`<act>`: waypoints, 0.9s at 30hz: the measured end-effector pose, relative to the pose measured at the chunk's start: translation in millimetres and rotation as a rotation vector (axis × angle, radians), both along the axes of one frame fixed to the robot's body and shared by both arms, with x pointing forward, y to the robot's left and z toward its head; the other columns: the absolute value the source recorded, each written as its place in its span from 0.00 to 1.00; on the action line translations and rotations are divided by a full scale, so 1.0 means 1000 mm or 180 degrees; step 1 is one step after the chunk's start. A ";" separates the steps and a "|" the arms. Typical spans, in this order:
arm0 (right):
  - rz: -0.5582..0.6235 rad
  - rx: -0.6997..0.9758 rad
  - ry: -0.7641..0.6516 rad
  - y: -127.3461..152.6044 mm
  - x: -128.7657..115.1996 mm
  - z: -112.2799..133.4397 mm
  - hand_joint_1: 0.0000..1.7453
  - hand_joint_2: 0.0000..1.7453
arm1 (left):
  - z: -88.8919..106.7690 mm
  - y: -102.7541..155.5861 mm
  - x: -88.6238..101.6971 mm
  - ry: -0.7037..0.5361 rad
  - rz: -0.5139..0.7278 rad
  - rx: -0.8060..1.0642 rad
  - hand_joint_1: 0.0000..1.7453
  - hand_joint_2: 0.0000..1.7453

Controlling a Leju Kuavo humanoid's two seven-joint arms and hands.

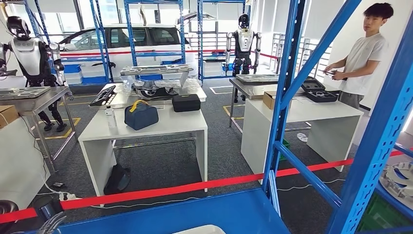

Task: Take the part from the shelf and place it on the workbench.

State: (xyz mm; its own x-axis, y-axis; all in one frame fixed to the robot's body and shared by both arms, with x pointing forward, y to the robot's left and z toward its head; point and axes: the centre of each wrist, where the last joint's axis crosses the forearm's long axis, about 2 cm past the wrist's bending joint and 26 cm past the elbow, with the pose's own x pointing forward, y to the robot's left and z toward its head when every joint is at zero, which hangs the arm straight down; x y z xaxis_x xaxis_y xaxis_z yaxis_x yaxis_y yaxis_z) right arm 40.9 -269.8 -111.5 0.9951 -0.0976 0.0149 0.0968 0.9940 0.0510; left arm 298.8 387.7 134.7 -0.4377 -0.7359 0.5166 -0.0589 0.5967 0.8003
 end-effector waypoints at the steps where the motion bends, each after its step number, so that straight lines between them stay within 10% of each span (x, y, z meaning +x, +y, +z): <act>1: 0.0007 0.0001 0.0001 0.001 0.000 0.000 0.00 0.00 | 0.000 -0.003 0.000 -0.0095 0.0100 0.0062 0.00 1.00; 15: 0.0024 0.0004 -0.0001 0.002 0.000 0.000 0.00 0.00 | -0.006 -0.009 0.005 -0.0214 0.0251 0.0275 0.00 1.00; 19: 0.0032 0.0008 0.0002 0.002 -0.001 0.000 0.00 0.00 | -0.009 -0.004 0.012 -0.0113 0.0405 0.0404 0.00 0.00; 27: 0.0057 0.0005 0.0014 0.002 0.000 0.000 0.00 0.00 | -0.014 0.016 0.030 0.0142 0.0613 0.0372 0.00 0.00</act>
